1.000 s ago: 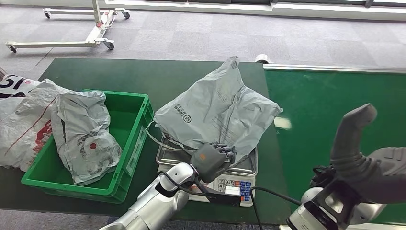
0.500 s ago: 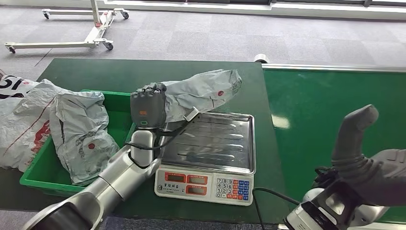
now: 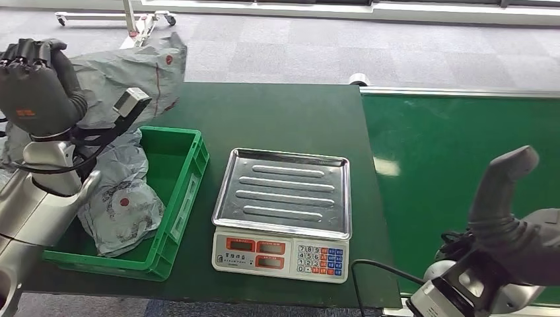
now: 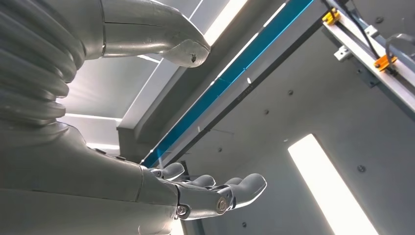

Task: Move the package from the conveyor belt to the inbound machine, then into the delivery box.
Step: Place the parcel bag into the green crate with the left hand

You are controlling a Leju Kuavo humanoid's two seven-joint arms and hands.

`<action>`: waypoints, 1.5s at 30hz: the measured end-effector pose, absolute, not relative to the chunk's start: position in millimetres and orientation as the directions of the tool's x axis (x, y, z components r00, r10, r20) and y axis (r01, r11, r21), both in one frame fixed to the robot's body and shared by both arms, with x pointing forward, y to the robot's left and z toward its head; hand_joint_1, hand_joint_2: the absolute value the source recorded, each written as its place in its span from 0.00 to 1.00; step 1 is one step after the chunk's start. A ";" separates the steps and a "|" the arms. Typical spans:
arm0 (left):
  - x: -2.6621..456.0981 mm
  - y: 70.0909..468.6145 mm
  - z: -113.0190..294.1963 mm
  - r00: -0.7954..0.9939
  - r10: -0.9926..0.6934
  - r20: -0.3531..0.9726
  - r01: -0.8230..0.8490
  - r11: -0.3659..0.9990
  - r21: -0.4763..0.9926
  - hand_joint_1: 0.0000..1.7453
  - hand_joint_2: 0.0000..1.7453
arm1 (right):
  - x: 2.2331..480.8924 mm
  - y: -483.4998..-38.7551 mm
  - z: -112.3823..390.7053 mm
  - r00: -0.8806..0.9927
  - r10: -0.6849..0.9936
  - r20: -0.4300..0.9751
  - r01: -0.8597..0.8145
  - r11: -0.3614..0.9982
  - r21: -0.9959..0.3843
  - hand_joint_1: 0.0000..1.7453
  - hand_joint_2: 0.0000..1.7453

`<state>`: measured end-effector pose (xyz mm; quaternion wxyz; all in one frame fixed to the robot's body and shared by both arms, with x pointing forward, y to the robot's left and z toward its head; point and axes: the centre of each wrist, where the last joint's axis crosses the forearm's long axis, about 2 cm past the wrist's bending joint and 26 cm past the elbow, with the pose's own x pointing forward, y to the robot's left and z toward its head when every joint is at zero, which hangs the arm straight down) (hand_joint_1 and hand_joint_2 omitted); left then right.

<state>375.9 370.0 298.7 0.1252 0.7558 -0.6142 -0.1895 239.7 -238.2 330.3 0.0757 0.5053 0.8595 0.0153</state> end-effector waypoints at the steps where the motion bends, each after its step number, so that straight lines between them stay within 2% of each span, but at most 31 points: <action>1: 369.0 370.6 300.8 0.163 -0.979 -0.118 -0.891 -0.198 0.408 1.00 1.00 | 239.7 -239.0 329.9 -0.476 0.872 -0.113 0.868 0.486 0.102 0.00 1.00; 2: 363.0 371.7 303.6 0.149 -0.982 -0.119 -0.901 -0.184 0.392 1.00 1.00 | 239.7 -239.9 329.5 -0.473 0.874 -0.111 0.870 0.483 0.101 0.00 1.00; 6: 345.0 389.9 300.6 0.147 -0.975 -0.166 -0.907 -0.200 0.372 0.00 1.00 | 239.1 -242.8 328.3 -0.463 0.880 -0.104 0.876 0.473 0.099 0.00 1.00; 8: 339.8 397.9 287.0 0.185 -0.976 -0.114 -0.888 -0.215 0.406 0.00 1.00 | 238.0 -245.7 327.6 -0.454 0.886 -0.100 0.881 0.463 0.100 0.00 1.00; 12: 342.6 398.7 250.7 0.228 -0.974 -0.016 -0.830 -0.202 0.520 0.00 0.00 | 236.1 -251.2 326.6 -0.433 0.897 -0.096 0.892 0.441 0.100 0.00 1.00; 15: 347.0 386.9 221.2 0.192 -0.981 0.003 -0.777 -0.150 0.611 0.00 0.00 | 235.3 -254.1 325.5 -0.419 0.903 -0.094 0.899 0.427 0.096 0.00 1.00; 17: 350.6 374.8 200.9 0.108 -0.994 0.027 -0.725 -0.060 0.687 0.00 0.00 | 234.9 -255.5 325.1 -0.411 0.907 -0.095 0.903 0.419 0.093 0.00 1.00; 21: 353.8 348.7 169.7 -0.221 -0.952 0.210 -0.513 0.297 0.805 0.00 0.00 | 235.0 -256.8 324.5 -0.410 0.908 -0.089 0.904 0.418 0.094 0.00 1.00; 24: 348.4 328.5 152.5 -0.446 -0.805 0.391 -0.288 0.542 0.789 0.00 0.00 | 236.2 -256.8 323.4 -0.419 0.905 -0.081 0.900 0.425 0.093 0.00 1.00; 28: 326.4 303.0 143.1 -0.654 -0.411 0.635 0.081 0.796 0.600 0.00 0.00 | 240.8 -255.4 319.6 -0.434 0.898 -0.066 0.895 0.438 0.079 0.00 1.00; 31: 308.4 283.7 155.5 -0.715 -0.130 0.687 0.273 0.853 0.446 0.00 0.00 | 245.3 -254.0 315.6 -0.449 0.892 -0.052 0.890 0.452 0.064 0.00 1.00; 35: 286.5 258.7 187.4 -0.764 0.169 0.623 0.442 0.840 0.314 0.00 0.00 | 250.7 -252.1 310.1 -0.464 0.885 -0.034 0.884 0.465 0.042 0.00 1.00; 41: 264.1 236.6 227.5 -0.739 0.457 0.495 0.630 0.730 0.266 0.00 0.00 | 255.8 -250.3 303.9 -0.484 0.875 -0.008 0.875 0.484 0.025 0.00 1.00; 45: 256.4 229.9 243.9 -0.742 0.513 0.432 0.651 0.706 0.280 0.00 1.00 | 259.4 -249.6 298.2 -0.531 0.845 0.053 0.847 0.530 0.044 0.00 1.00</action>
